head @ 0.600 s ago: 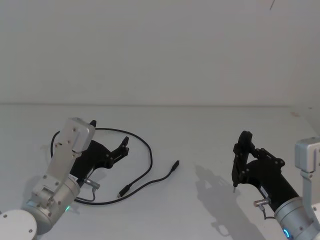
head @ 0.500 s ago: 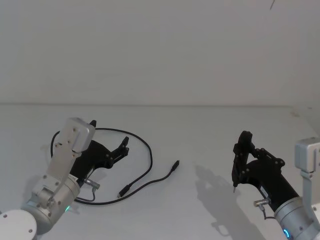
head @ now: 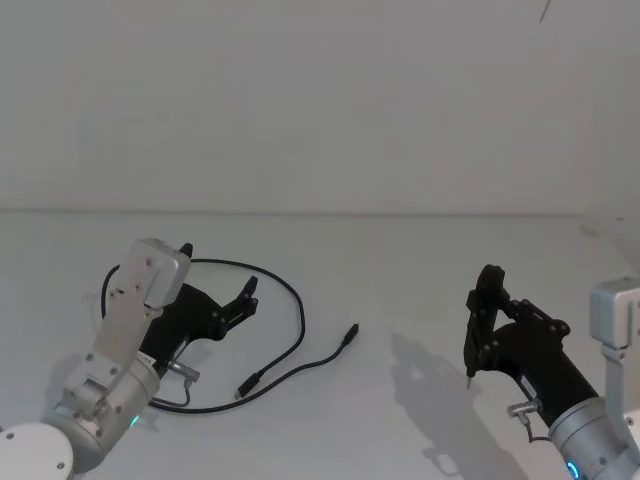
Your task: Pick up the data cable with the one hand.
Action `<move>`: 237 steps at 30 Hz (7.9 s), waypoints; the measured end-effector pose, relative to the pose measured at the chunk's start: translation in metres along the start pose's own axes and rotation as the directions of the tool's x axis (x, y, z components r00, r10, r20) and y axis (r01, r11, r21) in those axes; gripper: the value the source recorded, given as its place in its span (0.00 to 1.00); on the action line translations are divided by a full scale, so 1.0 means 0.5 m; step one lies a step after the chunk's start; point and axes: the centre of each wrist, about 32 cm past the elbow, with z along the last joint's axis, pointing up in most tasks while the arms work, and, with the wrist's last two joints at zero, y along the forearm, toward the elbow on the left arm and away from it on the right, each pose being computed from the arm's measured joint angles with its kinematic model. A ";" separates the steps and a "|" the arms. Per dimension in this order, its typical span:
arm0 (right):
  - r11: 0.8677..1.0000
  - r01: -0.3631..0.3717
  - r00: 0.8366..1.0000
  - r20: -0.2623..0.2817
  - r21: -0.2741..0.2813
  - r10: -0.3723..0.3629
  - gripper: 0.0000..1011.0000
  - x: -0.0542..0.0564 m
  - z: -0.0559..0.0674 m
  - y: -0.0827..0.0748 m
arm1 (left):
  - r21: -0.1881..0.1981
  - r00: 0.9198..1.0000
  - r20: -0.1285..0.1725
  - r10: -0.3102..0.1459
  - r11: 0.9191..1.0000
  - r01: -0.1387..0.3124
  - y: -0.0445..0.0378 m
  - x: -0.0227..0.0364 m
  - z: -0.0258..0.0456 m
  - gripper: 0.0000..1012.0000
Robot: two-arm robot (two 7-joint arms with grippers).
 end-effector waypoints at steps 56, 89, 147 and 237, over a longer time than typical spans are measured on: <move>1.000 0.000 1.000 0.000 0.000 0.000 0.28 0.000 0.000 0.000 | 0.305 0.903 -0.194 -0.383 0.852 0.427 -0.097 0.026 0.007 0.99; 1.000 0.000 1.000 0.000 0.000 0.000 0.28 0.000 0.000 0.000 | 0.378 0.863 -0.224 -0.453 0.776 0.505 -0.107 0.035 0.004 0.76; 1.000 0.000 1.000 0.000 0.000 0.000 0.28 0.000 0.000 0.000 | 0.209 0.796 -0.286 -0.533 0.776 0.595 -0.066 0.045 0.015 0.04; 0.976 -0.107 0.972 -0.184 0.189 0.143 0.28 -0.016 -0.027 0.144 | 0.161 0.755 -0.319 -0.573 0.752 0.639 -0.034 0.064 0.030 0.04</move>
